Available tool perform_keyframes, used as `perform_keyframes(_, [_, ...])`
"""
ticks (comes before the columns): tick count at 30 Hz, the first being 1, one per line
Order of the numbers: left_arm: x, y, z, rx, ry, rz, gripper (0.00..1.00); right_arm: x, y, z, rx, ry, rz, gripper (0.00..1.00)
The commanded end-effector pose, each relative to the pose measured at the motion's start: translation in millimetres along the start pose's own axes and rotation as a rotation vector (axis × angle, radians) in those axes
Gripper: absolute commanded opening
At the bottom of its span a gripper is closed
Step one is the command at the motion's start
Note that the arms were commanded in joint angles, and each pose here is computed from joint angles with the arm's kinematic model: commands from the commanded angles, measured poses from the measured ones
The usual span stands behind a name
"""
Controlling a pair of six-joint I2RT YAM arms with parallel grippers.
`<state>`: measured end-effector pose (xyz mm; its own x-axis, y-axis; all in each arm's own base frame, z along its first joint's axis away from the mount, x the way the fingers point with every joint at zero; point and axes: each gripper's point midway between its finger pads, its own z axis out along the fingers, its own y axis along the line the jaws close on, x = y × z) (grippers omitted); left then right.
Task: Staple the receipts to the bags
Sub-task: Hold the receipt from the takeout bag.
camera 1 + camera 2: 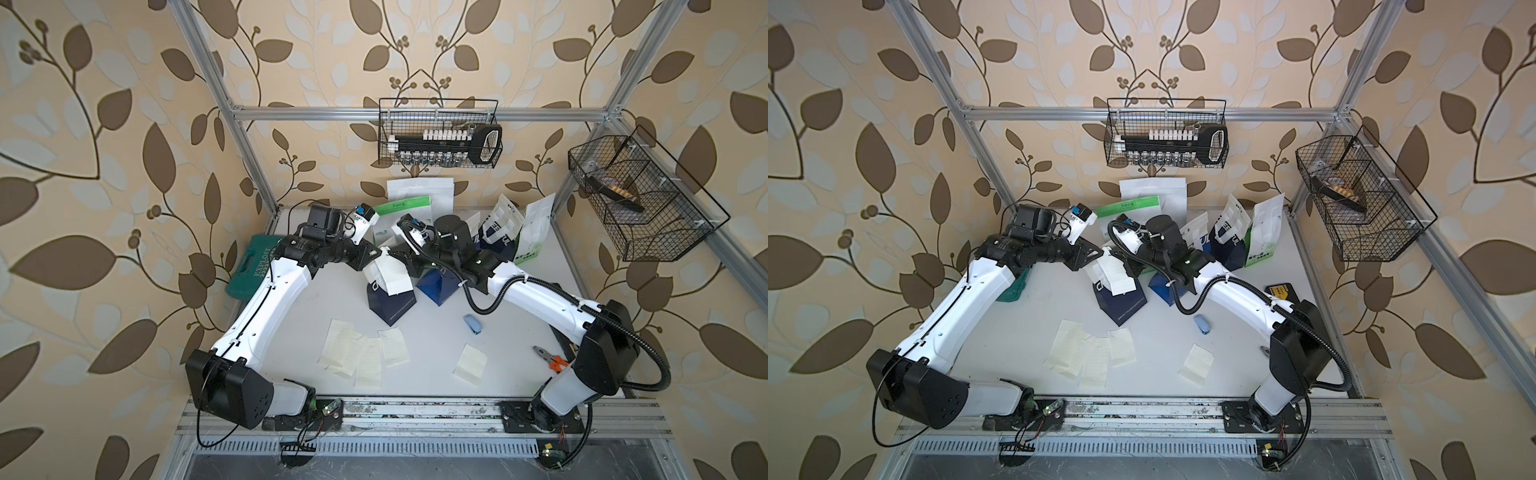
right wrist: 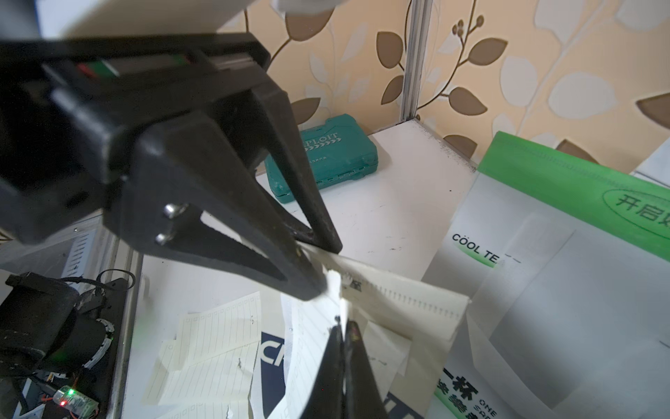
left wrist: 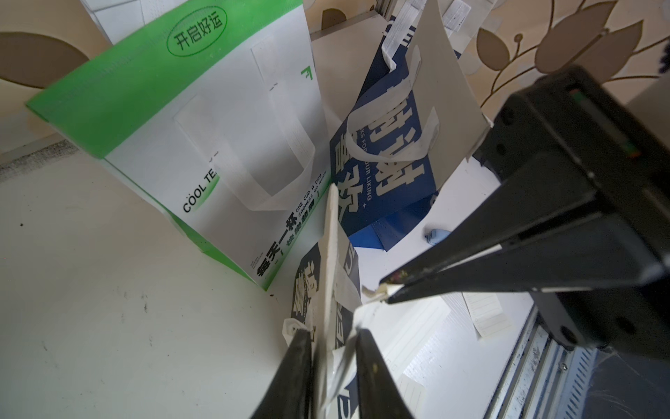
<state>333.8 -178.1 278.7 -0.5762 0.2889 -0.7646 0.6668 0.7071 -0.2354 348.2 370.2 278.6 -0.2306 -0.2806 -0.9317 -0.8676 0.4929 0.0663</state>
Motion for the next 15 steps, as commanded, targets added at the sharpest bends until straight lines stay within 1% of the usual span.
perform_keyframes(1, [-1.0, -4.5, -10.7, 0.003, -0.021, 0.008, 0.24, -0.5, -1.0, 7.8, 0.0, -0.004, 0.002, 0.0])
perform_keyframes(4, [-1.4, -4.3, -10.9, 0.0, -0.02, 0.008, 0.2, 0.5, -2.0, 8.1, 0.006, -0.003, 0.002, 0.0])
perform_keyframes(6, [-1.3, -4.2, -10.9, 0.0, -0.02, 0.009, 0.14, 0.9, -1.5, 8.1, 0.005, -0.003, 0.004, 0.0])
perform_keyframes(9, [-1.0, -3.4, -9.8, -0.001, -0.019, 0.011, 0.02, 2.6, -2.1, 8.6, 0.008, -0.001, 0.011, 0.0])
perform_keyframes(10, [-1.2, -3.6, -10.2, -0.002, -0.019, 0.013, 0.0, 3.8, -3.8, 8.9, 0.016, 0.001, 0.016, 0.0])
perform_keyframes(11, [-0.7, -3.8, -9.3, -0.001, -0.017, 0.015, 0.0, 5.5, -5.6, 8.6, 0.027, 0.003, 0.021, 0.04])
perform_keyframes(12, [-0.9, -3.8, -9.9, -0.002, -0.018, 0.018, 0.0, 6.0, -7.6, 7.9, 0.04, 0.003, 0.023, 0.16])
perform_keyframes(13, [-1.3, -4.5, -10.2, -0.002, -0.02, 0.024, 0.0, 7.1, -8.7, 7.7, 0.049, 0.002, 0.028, 0.32])
perform_keyframes(14, [-1.8, -5.6, -10.8, 0.0, -0.021, 0.028, 0.0, 8.9, -10.4, 7.6, 0.059, 0.005, 0.032, 0.42])
perform_keyframes(15, [-2.0, -6.5, -11.3, 0.004, -0.022, 0.031, 0.0, 10.1, -11.8, 8.1, 0.067, 0.007, 0.036, 0.49])
